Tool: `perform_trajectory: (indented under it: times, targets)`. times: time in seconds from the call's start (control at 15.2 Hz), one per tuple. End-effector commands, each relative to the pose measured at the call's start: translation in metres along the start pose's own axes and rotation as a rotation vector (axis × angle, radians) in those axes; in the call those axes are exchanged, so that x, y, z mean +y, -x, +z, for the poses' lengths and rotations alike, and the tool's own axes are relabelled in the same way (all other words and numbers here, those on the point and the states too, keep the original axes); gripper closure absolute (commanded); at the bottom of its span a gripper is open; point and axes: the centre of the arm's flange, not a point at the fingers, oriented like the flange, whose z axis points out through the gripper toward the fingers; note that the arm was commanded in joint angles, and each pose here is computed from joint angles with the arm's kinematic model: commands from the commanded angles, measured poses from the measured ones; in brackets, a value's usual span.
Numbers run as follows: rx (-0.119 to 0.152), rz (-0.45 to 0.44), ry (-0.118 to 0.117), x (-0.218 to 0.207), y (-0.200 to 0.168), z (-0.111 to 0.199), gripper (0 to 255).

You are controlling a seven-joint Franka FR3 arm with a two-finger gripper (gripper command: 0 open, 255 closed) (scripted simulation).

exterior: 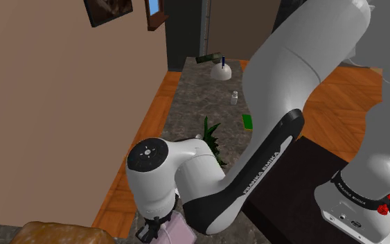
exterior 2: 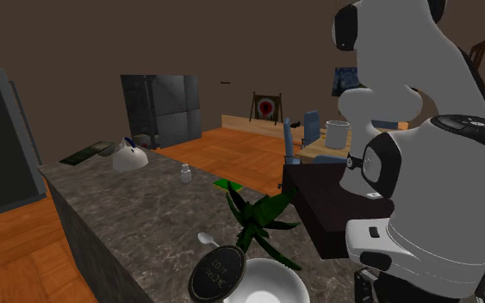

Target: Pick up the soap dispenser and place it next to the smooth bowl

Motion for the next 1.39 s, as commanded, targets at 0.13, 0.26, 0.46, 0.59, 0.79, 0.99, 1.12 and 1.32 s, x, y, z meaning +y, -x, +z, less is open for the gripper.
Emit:
perform_trajectory:
  times: [0.13, 0.26, 0.46, 0.59, 0.79, 0.99, 1.12, 1.32]
  targets:
    - [-0.041, -0.014, 0.016, 0.001, 0.021, 0.024, 255]
    - [-0.041, -0.014, 0.016, 0.001, 0.021, 0.024, 255]
    - [-0.042, -0.014, 0.016, 0.005, 0.019, 0.029, 0]
    - [-0.042, -0.014, 0.016, 0.005, 0.021, 0.032, 0]
    - [-0.041, -0.014, 0.016, 0.001, 0.021, 0.024, 0]
    - [-0.041, -0.014, 0.016, 0.001, 0.019, -0.016, 0]
    - [-0.041, -0.014, 0.016, 0.001, 0.019, -0.026, 0]
    - [-0.041, -0.014, 0.016, 0.001, 0.019, -0.026, 0]
